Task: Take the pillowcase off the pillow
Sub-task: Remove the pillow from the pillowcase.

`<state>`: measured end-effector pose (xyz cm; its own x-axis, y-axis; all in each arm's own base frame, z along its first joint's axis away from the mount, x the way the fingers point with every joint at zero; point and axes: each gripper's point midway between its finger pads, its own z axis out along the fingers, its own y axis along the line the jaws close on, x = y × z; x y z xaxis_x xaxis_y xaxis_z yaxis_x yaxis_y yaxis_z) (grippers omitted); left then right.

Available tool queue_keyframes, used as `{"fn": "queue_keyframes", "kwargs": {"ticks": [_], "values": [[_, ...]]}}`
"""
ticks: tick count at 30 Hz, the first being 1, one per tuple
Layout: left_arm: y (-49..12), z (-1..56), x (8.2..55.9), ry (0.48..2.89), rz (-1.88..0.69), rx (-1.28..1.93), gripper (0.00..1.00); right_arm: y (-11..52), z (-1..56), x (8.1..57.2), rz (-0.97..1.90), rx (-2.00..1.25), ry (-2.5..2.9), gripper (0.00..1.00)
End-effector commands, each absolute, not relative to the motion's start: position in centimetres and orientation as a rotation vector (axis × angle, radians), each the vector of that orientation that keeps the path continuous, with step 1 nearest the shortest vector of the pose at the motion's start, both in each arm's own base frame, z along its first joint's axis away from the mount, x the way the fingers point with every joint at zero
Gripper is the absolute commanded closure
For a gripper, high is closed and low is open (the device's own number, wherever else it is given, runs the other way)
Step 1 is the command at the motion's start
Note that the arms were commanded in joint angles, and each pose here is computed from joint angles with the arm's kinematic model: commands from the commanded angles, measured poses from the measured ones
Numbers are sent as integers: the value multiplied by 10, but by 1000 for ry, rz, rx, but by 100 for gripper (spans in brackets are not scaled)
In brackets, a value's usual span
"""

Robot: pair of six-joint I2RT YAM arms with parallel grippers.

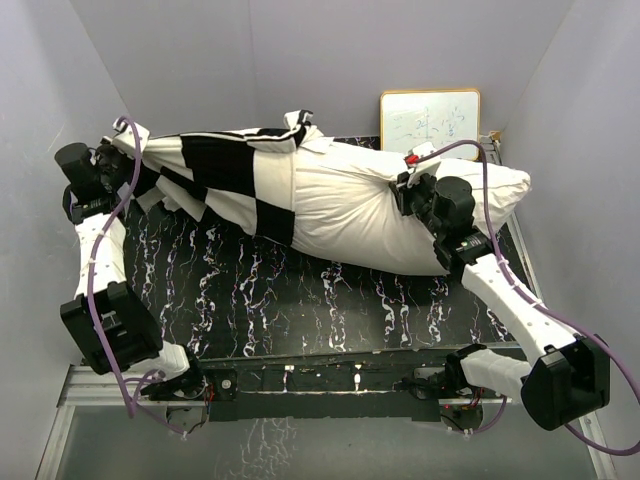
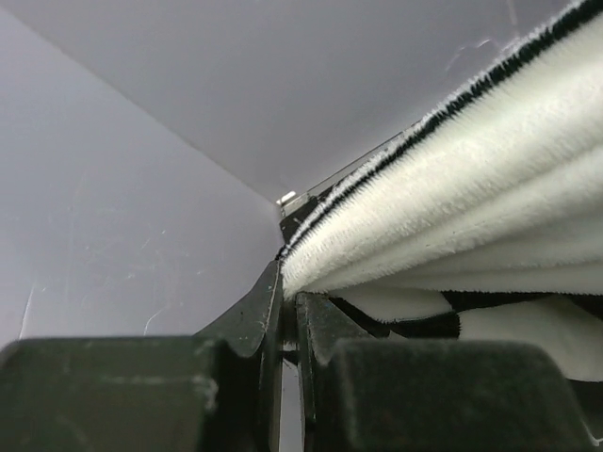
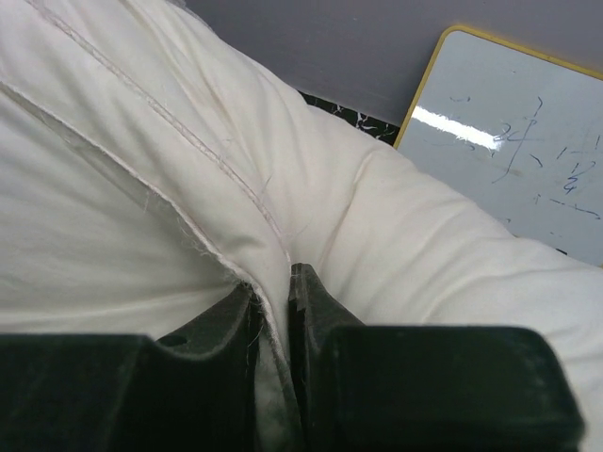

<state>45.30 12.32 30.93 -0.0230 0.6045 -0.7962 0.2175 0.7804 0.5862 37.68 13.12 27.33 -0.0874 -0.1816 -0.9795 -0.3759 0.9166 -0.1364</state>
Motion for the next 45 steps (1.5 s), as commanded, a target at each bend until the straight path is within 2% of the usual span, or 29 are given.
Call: {"fn": "queue_keyframes", "kwargs": {"ticks": [1,6,11,19,23,27,32,38,41,45], "values": [[198,357,445,1588,629,395,100,56,201,371,-65,-237,1934,92],[218,355,445,1627,606,340,100,26,185,366,-106,-115,1975,92],[218,367,448,1603,576,318,100,4,200,370,-2,77,1932,92],[214,447,452,1491,439,102,100,13,294,387,133,108,1731,92],[183,463,452,1489,240,113,100,34,345,382,236,16,1631,92],[144,481,447,1460,67,135,100,65,389,366,367,-104,1543,92],[111,522,433,1366,-18,169,100,106,442,331,587,-277,1422,92],[72,565,417,1284,-146,202,100,126,492,295,755,-313,1315,92],[52,557,421,1297,-173,219,100,127,499,295,796,-276,1328,92],[30,498,444,1409,-166,249,100,115,465,333,756,-159,1456,92]]}}
